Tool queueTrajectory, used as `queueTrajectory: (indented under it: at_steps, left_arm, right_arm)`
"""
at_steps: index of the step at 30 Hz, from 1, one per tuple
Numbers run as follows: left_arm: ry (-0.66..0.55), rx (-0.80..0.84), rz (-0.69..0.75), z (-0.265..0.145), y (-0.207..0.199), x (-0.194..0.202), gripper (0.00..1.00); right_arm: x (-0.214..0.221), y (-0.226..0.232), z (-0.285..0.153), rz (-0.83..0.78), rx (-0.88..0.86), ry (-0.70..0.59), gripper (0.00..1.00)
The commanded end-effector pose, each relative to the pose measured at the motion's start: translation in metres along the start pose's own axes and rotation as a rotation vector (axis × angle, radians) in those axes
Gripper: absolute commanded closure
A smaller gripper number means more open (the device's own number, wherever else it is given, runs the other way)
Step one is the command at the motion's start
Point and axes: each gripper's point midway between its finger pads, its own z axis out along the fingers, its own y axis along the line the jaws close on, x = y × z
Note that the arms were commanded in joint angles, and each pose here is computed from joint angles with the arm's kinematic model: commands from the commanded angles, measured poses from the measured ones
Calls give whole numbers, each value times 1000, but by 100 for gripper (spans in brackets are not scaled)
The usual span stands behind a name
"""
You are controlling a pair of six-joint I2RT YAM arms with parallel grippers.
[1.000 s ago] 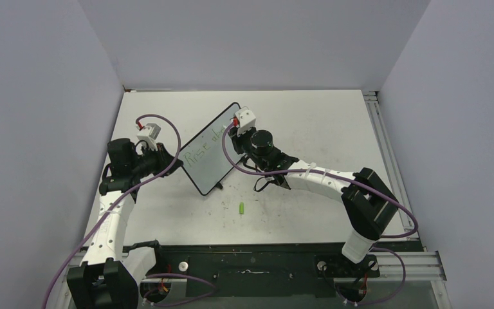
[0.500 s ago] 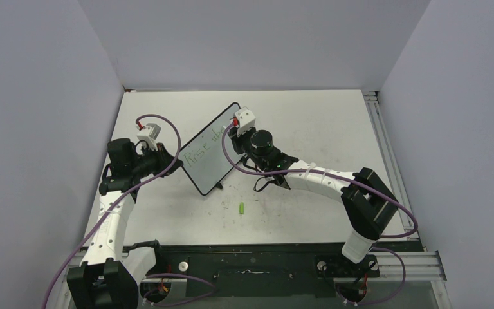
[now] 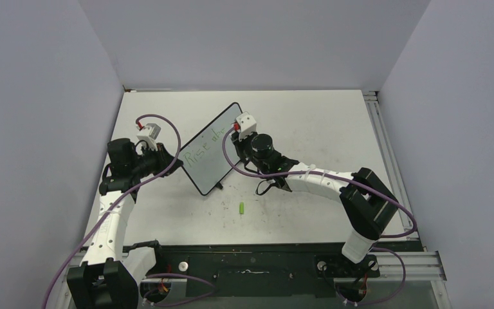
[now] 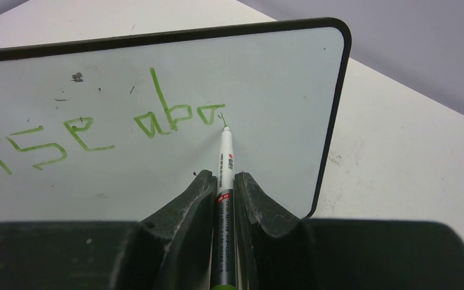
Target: Write a sentence on the whiteboard
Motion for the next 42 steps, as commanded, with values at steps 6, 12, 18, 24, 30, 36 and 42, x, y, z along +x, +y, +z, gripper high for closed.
queueTrajectory:
  at_steps: [6, 12, 18, 24, 30, 36, 42]
  left_arm:
    - [-70, 22, 60, -7, -11, -27, 100]
    - [-71, 22, 60, -7, -11, -27, 100]
    - [-72, 22, 61, -7, -11, -28, 100]
    - [-72, 23, 61, -7, -11, -28, 100]
    - [-71, 23, 60, -7, -11, -27, 100]
    - [-74, 24, 62, -7, -11, -28, 100]
    - [-72, 24, 61, -7, -11, -28, 100]
  right_arm:
    - [-17, -8, 2, 21, 25, -54, 95]
    - [-25, -6, 5, 22, 15, -73, 95]
    - [-39, -2, 8, 24, -2, -103, 95]
    - [-45, 1, 10, 26, -11, -118, 95]
    - [-51, 4, 11, 28, -21, -130, 95]
    - [-58, 9, 11, 24, -32, -146, 95]
    - [-56, 9, 12, 23, -26, -142, 95]
